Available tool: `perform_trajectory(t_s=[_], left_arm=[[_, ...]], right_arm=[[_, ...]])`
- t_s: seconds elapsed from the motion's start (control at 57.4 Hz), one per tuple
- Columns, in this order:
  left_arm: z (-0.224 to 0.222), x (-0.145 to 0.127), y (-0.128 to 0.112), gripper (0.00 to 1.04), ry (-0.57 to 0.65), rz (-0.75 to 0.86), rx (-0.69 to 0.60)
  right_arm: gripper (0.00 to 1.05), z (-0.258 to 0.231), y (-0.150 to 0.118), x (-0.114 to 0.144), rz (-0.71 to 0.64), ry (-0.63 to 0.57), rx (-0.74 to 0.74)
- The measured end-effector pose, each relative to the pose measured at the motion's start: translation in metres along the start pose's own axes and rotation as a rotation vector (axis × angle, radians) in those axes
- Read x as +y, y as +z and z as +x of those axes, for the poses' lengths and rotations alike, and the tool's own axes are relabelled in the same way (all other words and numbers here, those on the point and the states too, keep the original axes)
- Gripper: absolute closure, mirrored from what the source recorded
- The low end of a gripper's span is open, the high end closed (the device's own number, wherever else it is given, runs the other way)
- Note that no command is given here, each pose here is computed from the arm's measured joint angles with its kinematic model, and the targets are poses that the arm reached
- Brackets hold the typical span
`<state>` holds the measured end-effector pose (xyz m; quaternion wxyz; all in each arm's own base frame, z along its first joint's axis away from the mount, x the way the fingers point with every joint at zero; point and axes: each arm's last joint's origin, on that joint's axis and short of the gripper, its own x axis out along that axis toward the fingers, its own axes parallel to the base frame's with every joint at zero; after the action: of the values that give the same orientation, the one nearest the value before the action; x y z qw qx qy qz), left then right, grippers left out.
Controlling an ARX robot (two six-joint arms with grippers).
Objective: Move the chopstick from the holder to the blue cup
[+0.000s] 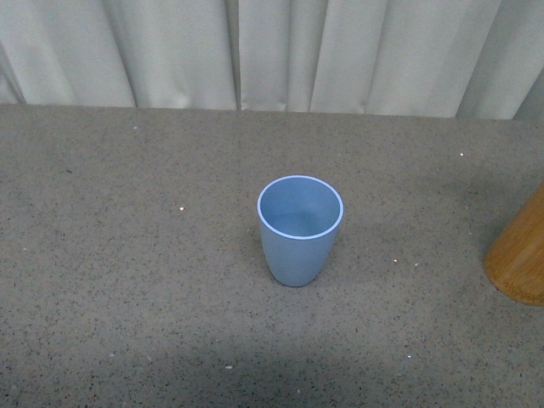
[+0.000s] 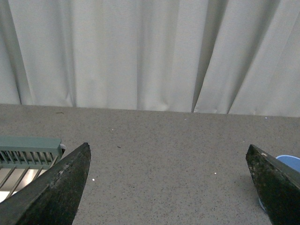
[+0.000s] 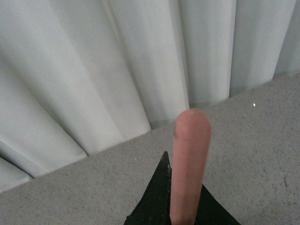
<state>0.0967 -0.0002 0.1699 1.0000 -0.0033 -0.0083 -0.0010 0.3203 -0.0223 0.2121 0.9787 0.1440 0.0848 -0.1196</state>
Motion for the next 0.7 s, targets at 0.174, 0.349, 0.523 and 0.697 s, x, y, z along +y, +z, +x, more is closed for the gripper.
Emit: perform_trajectory(t_s=[0.174, 0.349, 0.523, 0.697], left_arm=[[0.0, 0.0, 0.0, 0.07, 0.0, 0.0, 0.0], [0.0, 0.0, 0.0, 0.07, 0.0, 0.0, 0.0], [0.0, 0.0, 0.0, 0.07, 0.0, 0.0, 0.0], [0.0, 0.0, 0.0, 0.07, 0.0, 0.0, 0.0]], right_arm=[[1.04, -0.032, 0.034, 0.022, 0.068, 0.098, -0.112], [1.04, -0.052, 0.03, 0.055, 0.119, 0.192, -0.117], [1.04, -0.063, 0.003, 0.095, 0.146, 0.281, -0.059], [1.04, -0.065, -0.031, 0.122, 0.152, 0.31, 0.033]])
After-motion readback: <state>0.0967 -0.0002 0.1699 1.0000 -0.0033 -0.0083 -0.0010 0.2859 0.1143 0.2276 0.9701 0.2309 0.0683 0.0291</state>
